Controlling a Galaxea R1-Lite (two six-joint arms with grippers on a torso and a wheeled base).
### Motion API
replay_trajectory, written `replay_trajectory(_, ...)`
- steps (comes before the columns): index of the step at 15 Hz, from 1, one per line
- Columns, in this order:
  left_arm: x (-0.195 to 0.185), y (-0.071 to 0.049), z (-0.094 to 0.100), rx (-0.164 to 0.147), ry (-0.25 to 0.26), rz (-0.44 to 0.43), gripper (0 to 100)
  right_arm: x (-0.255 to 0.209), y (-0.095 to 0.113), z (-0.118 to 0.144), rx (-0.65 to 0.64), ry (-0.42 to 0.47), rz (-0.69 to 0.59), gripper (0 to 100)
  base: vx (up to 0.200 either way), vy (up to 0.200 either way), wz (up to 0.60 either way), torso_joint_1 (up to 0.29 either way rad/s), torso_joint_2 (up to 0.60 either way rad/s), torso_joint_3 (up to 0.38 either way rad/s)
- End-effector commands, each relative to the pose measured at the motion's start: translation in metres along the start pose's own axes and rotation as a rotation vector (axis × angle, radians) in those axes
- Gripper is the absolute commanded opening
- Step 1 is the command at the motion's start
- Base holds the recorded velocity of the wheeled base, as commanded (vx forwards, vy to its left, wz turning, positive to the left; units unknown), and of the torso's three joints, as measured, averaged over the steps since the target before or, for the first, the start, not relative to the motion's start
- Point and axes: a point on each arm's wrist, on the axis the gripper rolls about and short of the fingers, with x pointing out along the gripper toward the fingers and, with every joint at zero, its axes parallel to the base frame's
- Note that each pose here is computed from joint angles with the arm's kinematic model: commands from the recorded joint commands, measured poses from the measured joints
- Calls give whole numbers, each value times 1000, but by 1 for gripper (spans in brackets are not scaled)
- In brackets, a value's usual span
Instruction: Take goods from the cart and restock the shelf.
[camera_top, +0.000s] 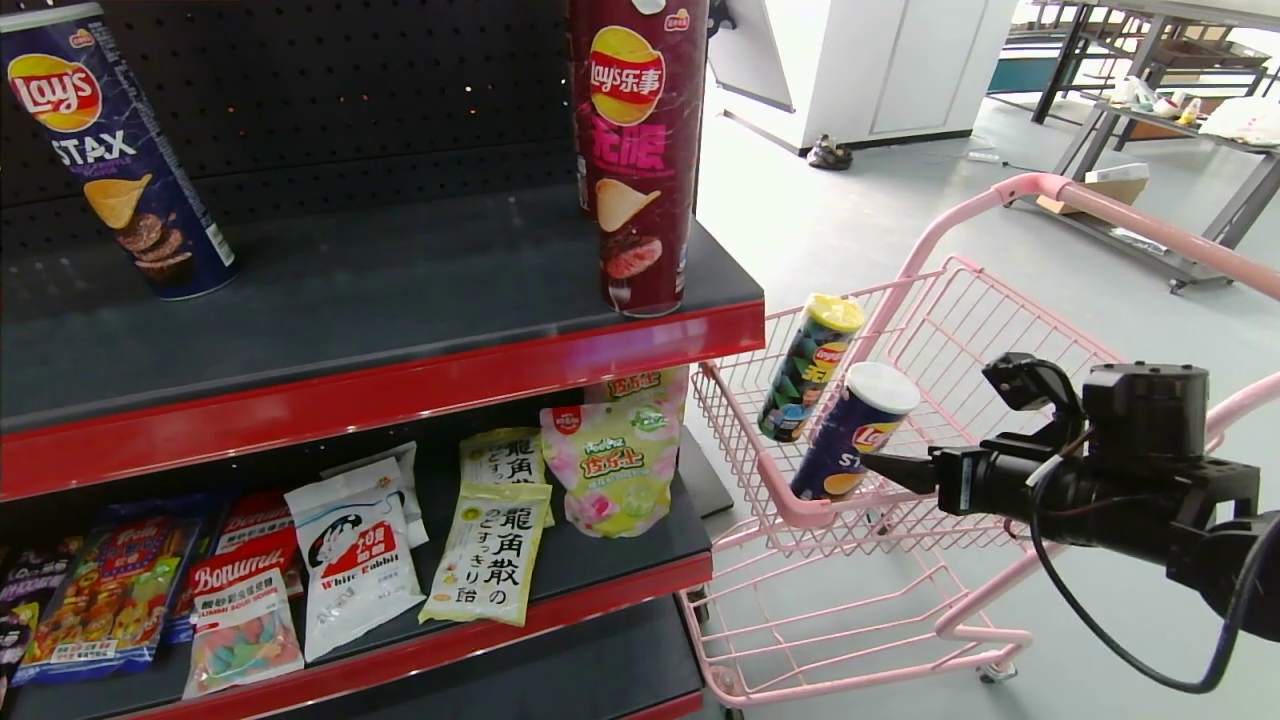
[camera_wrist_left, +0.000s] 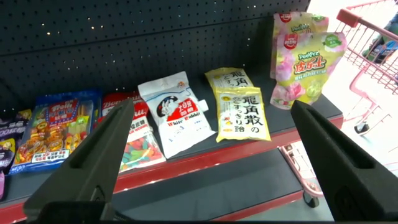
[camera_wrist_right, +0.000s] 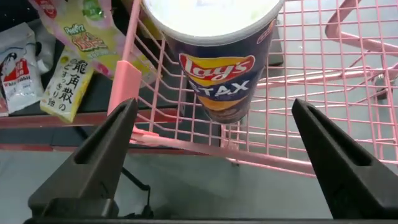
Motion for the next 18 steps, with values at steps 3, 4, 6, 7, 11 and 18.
replay_trajectory(3,0,0,0,0,0,0,100,24,-11,4,21,5,11,100,0,0,0,0,0,0)
replay_trajectory(4,0,0,0,0,-1,-1,100,30,-11,6,22,2,25,100,0,0,0,0,0,0)
replay_trajectory(6,0,0,0,0,0,0,100,37,-15,6,25,9,21,100,0,0,0,0,0,0)
replay_trajectory(7,0,0,0,0,0,0,100,43,-17,4,28,16,20,100,0,0,0,0,0,0)
replay_trajectory(11,0,0,0,0,0,-1,100,66,-24,3,8,-44,28,100,0,0,0,0,0,0)
replay_trajectory(18,0,0,0,0,0,0,100,77,-24,3,20,-59,35,0,0,0,0,0,0,0)
